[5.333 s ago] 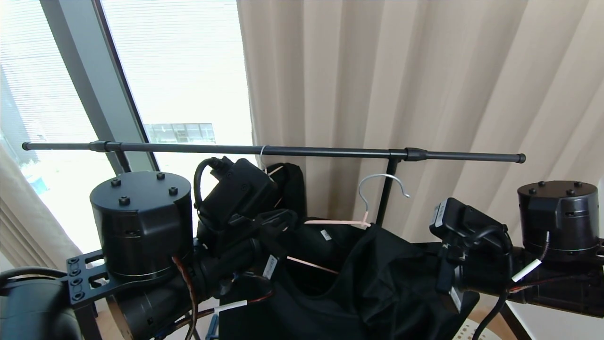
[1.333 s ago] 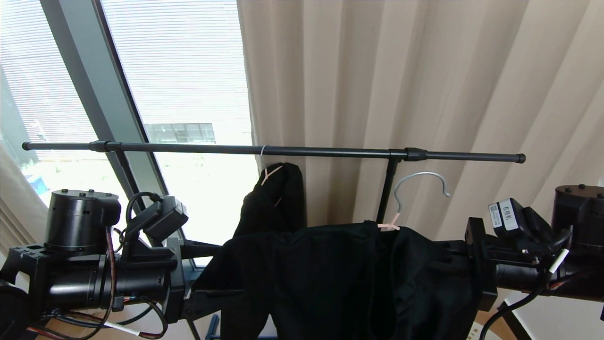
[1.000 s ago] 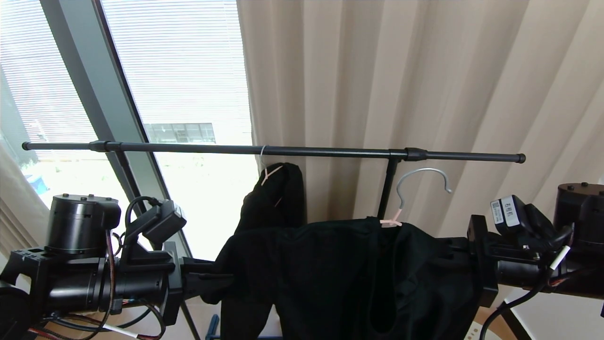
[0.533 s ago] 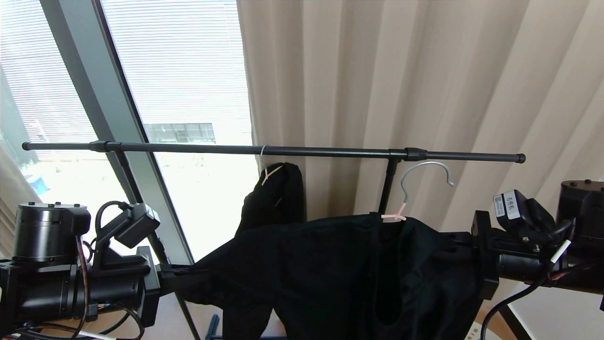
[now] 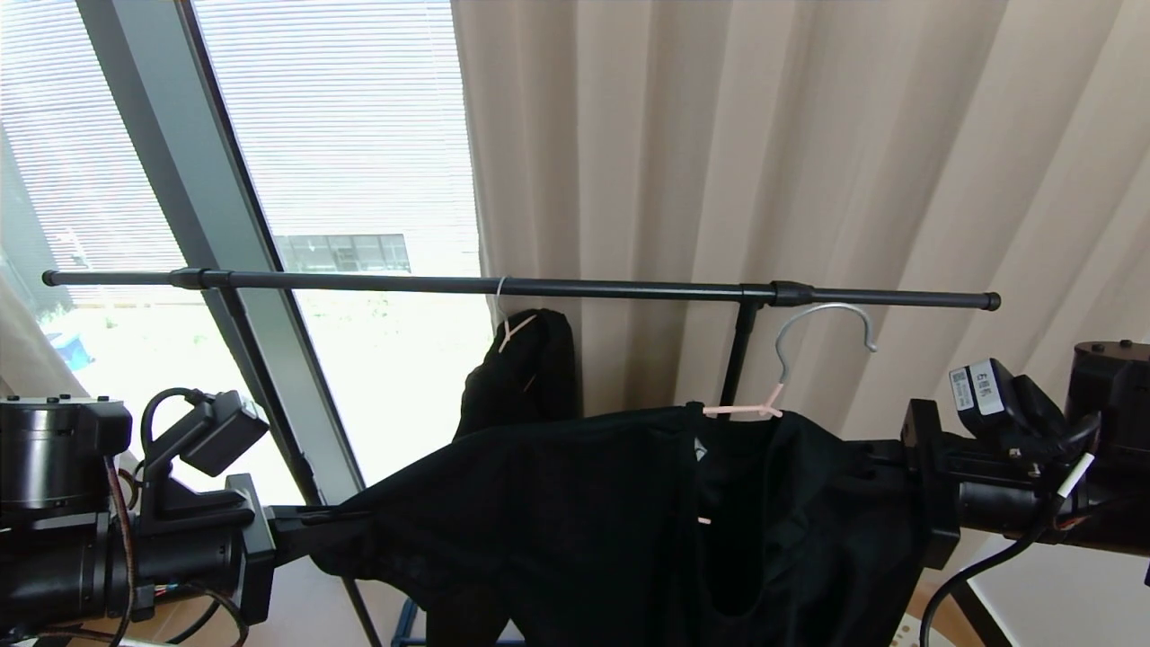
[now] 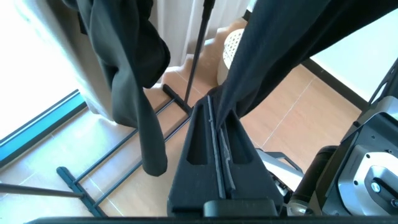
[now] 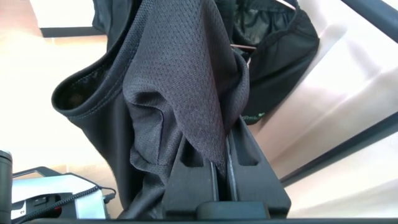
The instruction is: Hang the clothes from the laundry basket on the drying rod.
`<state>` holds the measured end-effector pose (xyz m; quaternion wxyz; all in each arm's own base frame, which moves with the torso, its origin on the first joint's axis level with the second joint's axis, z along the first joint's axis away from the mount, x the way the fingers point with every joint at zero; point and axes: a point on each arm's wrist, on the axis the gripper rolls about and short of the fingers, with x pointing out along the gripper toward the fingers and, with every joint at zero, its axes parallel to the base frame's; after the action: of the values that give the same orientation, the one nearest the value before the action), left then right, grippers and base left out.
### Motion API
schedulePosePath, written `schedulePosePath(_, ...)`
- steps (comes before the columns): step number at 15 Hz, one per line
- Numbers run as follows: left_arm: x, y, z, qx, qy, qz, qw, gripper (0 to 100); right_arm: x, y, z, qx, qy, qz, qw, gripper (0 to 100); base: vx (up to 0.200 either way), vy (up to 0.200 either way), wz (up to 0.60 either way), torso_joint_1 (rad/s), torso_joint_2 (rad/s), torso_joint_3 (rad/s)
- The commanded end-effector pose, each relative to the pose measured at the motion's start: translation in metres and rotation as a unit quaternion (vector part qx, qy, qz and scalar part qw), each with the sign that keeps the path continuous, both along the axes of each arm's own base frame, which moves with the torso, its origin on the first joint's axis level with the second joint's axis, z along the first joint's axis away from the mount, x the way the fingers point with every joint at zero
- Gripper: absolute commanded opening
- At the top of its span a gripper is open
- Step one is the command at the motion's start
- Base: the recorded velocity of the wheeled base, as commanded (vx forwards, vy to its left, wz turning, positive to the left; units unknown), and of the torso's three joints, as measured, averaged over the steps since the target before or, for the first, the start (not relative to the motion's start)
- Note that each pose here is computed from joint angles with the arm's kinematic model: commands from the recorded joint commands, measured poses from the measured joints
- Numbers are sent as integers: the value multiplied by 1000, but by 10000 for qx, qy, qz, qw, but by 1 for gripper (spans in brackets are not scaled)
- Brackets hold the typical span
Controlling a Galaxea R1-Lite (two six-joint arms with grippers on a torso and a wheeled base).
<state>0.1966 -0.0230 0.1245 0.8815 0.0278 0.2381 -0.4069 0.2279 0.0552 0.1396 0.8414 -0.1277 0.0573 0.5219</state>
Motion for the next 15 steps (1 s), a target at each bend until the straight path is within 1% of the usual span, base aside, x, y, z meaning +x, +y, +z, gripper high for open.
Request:
schedulePosePath(1, -1, 0, 0, -3, -7, 15, 10000, 0, 1, -2, 0, 9, -7, -16, 10000, 0, 0, 0, 0, 0, 0, 0)
schedulePosePath(4, -1, 0, 0, -7, -1, 10, 10000, 0, 1, -3, 1, 25, -6, -27, 10000, 0, 0, 0, 0, 0, 0, 0)
schedulePosePath(5, -1, 1, 1, -58, 1, -19, 10000, 0, 3, -7, 2, 40, -20, -84, 10000, 0, 0, 0, 0, 0, 0, 0)
schedulePosePath(7, -2, 7, 0, -95, 11, 69, 9999, 0, 4, -8, 2, 52, -26, -70, 10000, 0, 0, 0, 0, 0, 0, 0)
schedulePosePath(15, -4, 9, -3, -91, 66, 120, 9999, 0, 5, -12, 3, 78, -54, -113, 9999, 0, 0, 0, 0, 0, 0, 0)
